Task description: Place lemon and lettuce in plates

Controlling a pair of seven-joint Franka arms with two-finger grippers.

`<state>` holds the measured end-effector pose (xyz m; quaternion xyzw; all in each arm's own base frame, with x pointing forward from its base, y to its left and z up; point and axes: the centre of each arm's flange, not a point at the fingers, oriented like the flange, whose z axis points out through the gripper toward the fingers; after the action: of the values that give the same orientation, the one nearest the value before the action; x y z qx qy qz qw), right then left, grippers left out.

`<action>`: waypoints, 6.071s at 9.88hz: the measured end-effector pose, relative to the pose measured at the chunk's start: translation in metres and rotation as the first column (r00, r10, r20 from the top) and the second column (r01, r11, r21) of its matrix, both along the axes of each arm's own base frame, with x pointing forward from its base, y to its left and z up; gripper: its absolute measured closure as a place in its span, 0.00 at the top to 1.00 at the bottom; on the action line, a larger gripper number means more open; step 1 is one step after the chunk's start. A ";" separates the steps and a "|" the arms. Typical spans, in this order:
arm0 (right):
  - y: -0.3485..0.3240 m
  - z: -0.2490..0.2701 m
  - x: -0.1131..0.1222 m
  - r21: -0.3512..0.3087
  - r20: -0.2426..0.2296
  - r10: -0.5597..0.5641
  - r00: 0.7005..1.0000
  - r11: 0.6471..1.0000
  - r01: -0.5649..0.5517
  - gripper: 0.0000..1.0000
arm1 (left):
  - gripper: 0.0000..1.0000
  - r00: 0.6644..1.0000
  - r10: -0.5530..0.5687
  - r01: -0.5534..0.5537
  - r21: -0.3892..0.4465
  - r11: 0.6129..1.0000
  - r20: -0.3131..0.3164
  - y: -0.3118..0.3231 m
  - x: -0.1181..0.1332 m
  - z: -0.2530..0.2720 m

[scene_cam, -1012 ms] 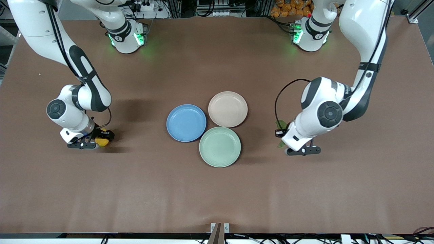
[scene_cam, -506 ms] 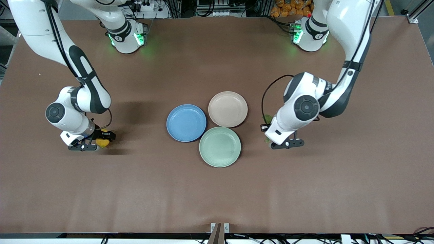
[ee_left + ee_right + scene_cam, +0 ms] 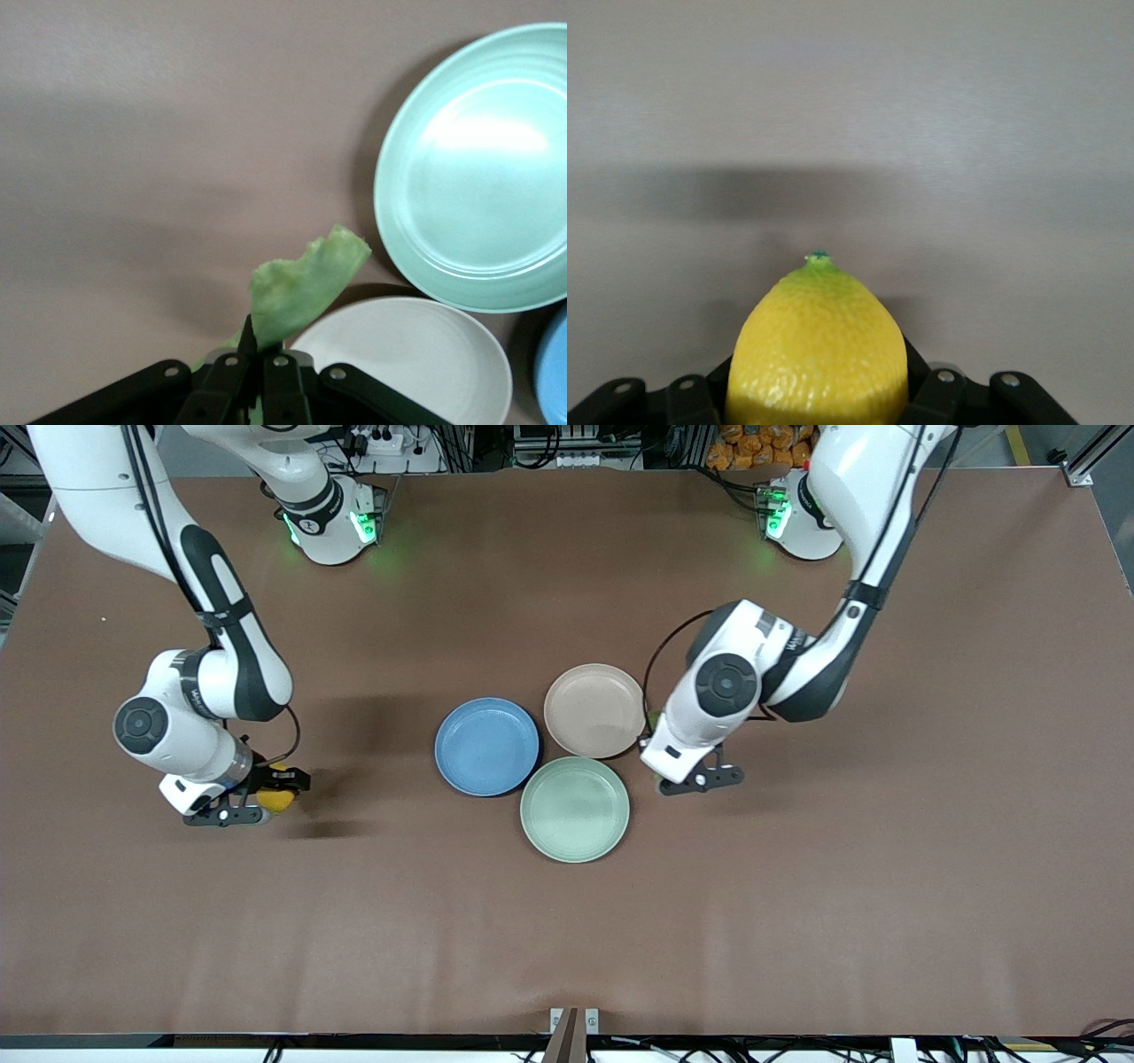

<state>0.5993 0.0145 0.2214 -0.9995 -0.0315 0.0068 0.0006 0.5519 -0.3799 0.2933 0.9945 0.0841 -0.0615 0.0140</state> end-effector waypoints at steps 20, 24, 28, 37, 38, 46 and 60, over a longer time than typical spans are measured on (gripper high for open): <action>0.332 -0.020 -0.091 0.086 -0.038 -0.110 0.993 0.990 0.113 0.58 | 0.57 0.997 -0.002 0.008 0.088 0.996 -0.072 -0.096 -0.089 -0.072; 0.338 -0.045 -0.095 0.086 -0.015 -0.102 0.995 0.991 0.103 0.57 | 1.00 0.999 0.022 -0.020 0.076 0.997 -0.034 -0.090 -0.069 -0.058; 0.339 -0.047 -0.094 0.093 -0.003 -0.102 0.995 0.990 0.102 0.84 | 1.00 0.998 0.043 -0.047 0.101 0.994 0.039 -0.065 -0.036 -0.040; 0.351 0.020 -0.046 0.082 -0.054 -0.053 0.997 0.995 0.057 1.00 | 1.00 0.994 0.028 -0.041 0.120 0.992 0.105 0.075 0.064 -0.015; 0.345 0.033 -0.035 0.079 -0.060 -0.033 0.998 0.996 0.038 1.00 | 1.00 0.994 0.028 -0.041 0.120 0.992 0.104 0.082 0.068 -0.015; 0.176 0.123 0.035 0.095 -0.077 0.095 0.992 0.992 -0.087 1.00 | 1.00 0.993 -0.110 0.103 0.131 0.986 0.049 0.166 0.055 0.013; -0.039 0.225 0.013 0.057 0.005 -0.073 0.997 0.996 0.072 1.00 | 1.00 0.931 -0.083 0.074 0.037 0.997 0.355 0.239 0.010 0.245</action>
<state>0.6124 -0.0244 0.4469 -0.9996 0.0046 0.0025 0.0294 0.5617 -0.1409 0.5383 0.9918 0.0410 0.1200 0.0149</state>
